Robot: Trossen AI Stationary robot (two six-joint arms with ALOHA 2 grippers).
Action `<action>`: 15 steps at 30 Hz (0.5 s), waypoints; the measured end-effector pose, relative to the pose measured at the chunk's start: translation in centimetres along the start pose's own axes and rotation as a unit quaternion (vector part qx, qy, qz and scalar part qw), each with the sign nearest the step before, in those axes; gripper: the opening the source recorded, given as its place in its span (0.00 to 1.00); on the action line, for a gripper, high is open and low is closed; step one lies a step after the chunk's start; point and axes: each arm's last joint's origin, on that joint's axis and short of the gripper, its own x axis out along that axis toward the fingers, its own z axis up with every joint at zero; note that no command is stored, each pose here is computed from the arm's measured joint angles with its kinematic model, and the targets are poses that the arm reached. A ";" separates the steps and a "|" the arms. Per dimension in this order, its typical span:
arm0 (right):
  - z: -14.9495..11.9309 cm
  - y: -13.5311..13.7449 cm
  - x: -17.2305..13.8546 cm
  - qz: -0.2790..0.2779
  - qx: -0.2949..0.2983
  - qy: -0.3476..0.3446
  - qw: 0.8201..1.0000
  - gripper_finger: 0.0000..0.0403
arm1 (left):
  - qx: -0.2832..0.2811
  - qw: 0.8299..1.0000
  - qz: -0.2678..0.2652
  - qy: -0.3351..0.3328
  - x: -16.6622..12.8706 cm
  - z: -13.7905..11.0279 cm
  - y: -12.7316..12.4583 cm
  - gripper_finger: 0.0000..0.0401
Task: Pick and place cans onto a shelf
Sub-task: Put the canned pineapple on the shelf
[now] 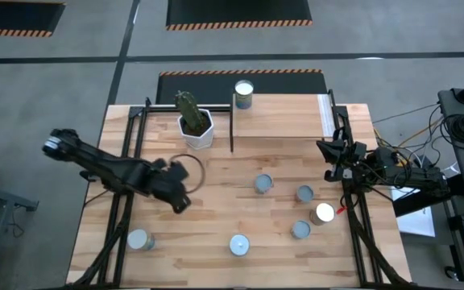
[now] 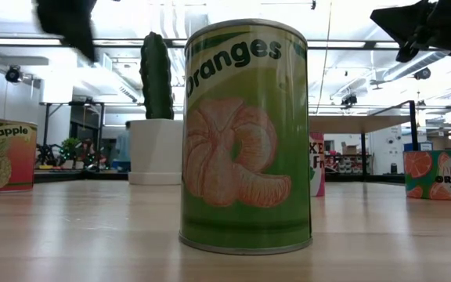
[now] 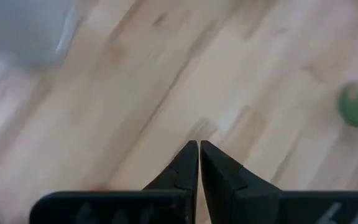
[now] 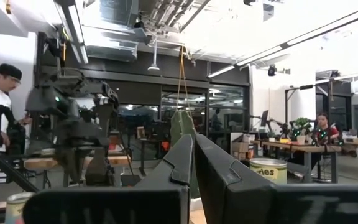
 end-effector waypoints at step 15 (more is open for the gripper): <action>0.2 0.0 0.0 -0.003 -0.025 -0.008 1.000 0.02 | -0.254 0.956 0.140 0.037 0.4 -4.6 6.9 0.00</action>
